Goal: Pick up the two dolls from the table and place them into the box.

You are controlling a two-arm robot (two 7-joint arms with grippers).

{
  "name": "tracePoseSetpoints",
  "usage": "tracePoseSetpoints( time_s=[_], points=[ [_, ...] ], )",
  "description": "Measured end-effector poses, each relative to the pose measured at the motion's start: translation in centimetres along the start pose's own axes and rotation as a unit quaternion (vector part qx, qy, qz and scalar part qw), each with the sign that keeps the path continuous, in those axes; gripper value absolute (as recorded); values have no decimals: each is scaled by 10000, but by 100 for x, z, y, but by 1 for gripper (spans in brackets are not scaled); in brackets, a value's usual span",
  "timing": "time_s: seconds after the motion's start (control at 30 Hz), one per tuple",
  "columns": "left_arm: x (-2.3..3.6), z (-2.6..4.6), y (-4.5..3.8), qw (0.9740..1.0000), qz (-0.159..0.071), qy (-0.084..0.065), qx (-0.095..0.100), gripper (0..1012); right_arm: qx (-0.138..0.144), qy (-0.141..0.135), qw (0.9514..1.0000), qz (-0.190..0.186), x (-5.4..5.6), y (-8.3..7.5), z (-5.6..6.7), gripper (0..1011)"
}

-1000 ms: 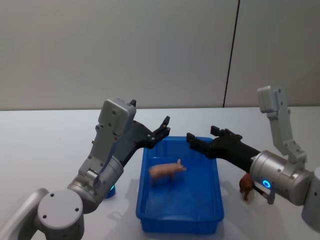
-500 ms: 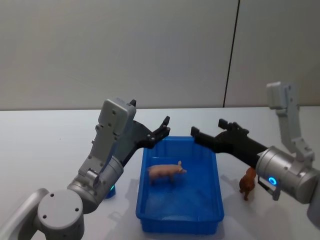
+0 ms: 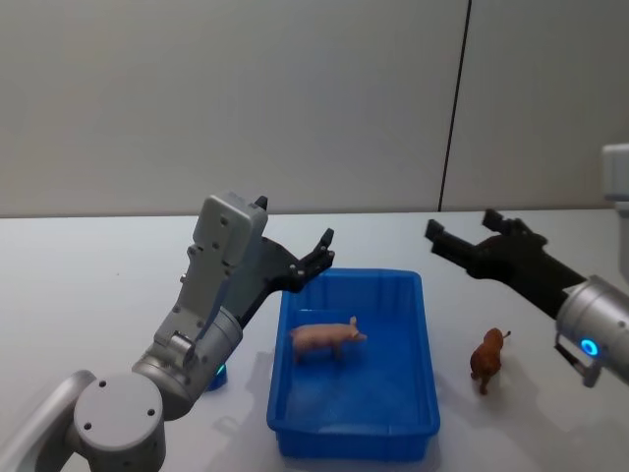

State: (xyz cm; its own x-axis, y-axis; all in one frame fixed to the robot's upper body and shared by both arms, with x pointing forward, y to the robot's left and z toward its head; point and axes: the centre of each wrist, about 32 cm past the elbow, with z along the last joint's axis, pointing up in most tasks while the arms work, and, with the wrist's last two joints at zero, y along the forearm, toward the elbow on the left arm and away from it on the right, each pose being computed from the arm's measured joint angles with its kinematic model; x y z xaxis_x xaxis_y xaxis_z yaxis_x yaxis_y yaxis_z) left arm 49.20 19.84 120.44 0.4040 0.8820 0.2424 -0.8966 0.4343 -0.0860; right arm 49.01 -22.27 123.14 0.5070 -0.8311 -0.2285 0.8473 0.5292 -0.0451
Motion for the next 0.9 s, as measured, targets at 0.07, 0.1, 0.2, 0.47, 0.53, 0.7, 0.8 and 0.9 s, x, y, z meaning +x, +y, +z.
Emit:
tracePoseSetpoints(
  time_s=[0.07,0.1,0.2,0.47,0.53,0.7,0.8,0.9],
  points=[
    [0,0,0,10000,0,0,0,1001,13,35,10000,-89,14,-53,17,1001],
    [0,0,0,10000,0,0,0,1001,13,39,9999,-116,20,-76,23,1001],
    [0,0,0,10000,0,0,0,1001,6,78,9998,-194,35,-140,41,1001],
    [0,0,0,10000,0,0,0,1001,-50,156,9994,-309,37,-278,73,1001],
    [0,0,0,10000,0,0,0,1001,-94,194,9992,-345,27,-320,81,1001],
    [0,0,0,10000,0,0,0,1001,-205,244,9986,-429,6,-387,82,1001],
    [0,0,0,10000,0,0,0,1001,-311,266,9978,-516,-7,-436,71,1001],
    [0,0,0,10000,0,0,0,1001,-427,280,9967,-634,-18,-487,49,1001]
  ],
)
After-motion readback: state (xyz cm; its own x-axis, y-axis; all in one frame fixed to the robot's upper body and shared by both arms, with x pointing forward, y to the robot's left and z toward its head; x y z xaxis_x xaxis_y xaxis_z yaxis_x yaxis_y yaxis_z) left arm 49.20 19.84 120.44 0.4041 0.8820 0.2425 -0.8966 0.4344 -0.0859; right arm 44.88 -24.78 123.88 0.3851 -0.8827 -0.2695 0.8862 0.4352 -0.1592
